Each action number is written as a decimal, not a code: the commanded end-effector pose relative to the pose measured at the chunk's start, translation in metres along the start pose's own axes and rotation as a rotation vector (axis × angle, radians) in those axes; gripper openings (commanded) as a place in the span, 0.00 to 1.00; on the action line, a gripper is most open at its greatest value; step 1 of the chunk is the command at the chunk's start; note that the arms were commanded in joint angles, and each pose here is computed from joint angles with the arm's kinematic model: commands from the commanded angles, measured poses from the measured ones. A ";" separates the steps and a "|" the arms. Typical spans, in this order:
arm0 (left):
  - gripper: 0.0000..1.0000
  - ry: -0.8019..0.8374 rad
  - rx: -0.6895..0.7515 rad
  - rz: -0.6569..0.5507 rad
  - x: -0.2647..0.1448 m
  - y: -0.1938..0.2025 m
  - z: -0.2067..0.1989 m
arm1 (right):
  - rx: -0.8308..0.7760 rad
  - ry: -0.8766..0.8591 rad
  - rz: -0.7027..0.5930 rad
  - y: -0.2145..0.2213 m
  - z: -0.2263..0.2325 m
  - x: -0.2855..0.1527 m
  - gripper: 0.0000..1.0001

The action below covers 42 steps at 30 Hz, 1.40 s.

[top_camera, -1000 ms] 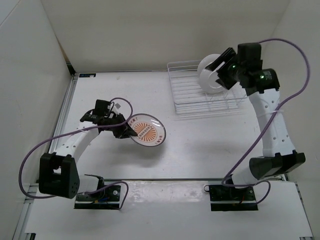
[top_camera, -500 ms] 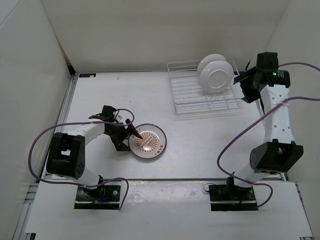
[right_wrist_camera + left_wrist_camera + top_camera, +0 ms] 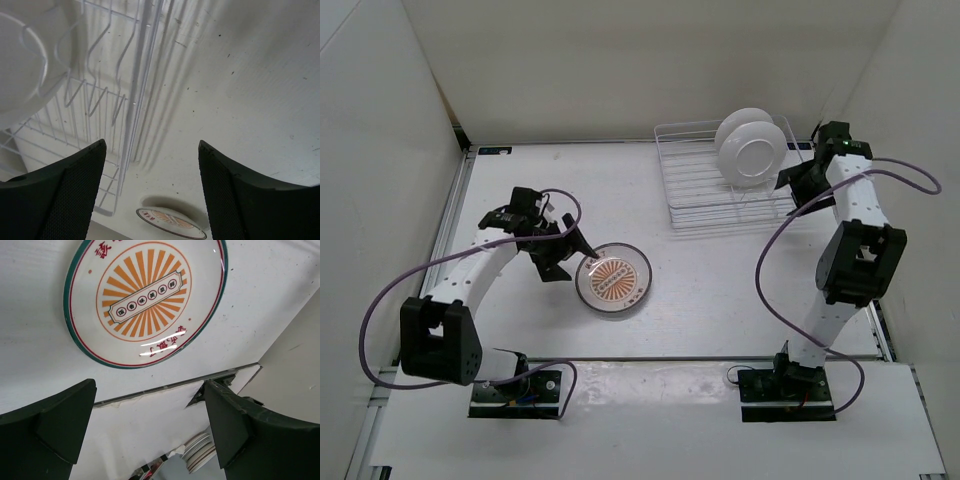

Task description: Unload the plates from the dish rack

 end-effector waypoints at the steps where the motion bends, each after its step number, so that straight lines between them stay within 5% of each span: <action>1: 1.00 -0.044 0.029 -0.002 -0.019 0.008 0.003 | 0.071 0.000 0.016 0.002 0.003 0.004 0.76; 6: 1.00 -0.026 0.033 -0.005 -0.023 0.005 -0.002 | 0.095 0.048 0.033 0.007 -0.010 0.029 0.73; 13: 1.00 -0.001 0.032 -0.006 -0.020 -0.001 -0.006 | 0.092 0.074 0.073 0.013 -0.025 0.040 0.52; 17: 1.00 0.010 0.035 -0.012 -0.021 -0.005 -0.009 | 0.079 0.005 0.060 0.013 -0.025 0.032 0.53; 22: 1.00 0.014 0.049 -0.015 -0.021 -0.002 -0.007 | 0.028 -0.210 -0.008 0.002 0.007 0.006 0.73; 30: 1.00 0.060 0.097 -0.052 -0.027 -0.014 -0.019 | 0.047 -0.107 0.101 -0.002 0.030 0.036 0.73; 42: 1.00 0.148 0.195 -0.095 -0.050 -0.041 -0.052 | 0.054 0.089 0.160 0.010 -0.005 0.069 0.63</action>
Point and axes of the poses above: each gripper's point midway between its finger pads, its own x axis out along the fingers, its own z axis along the line the jaws close on, y = z × x, the point moved 9 cm from there along -x, back along the fingers, and after that the axes turned 8 degrees about x, right-handed, at the moved point
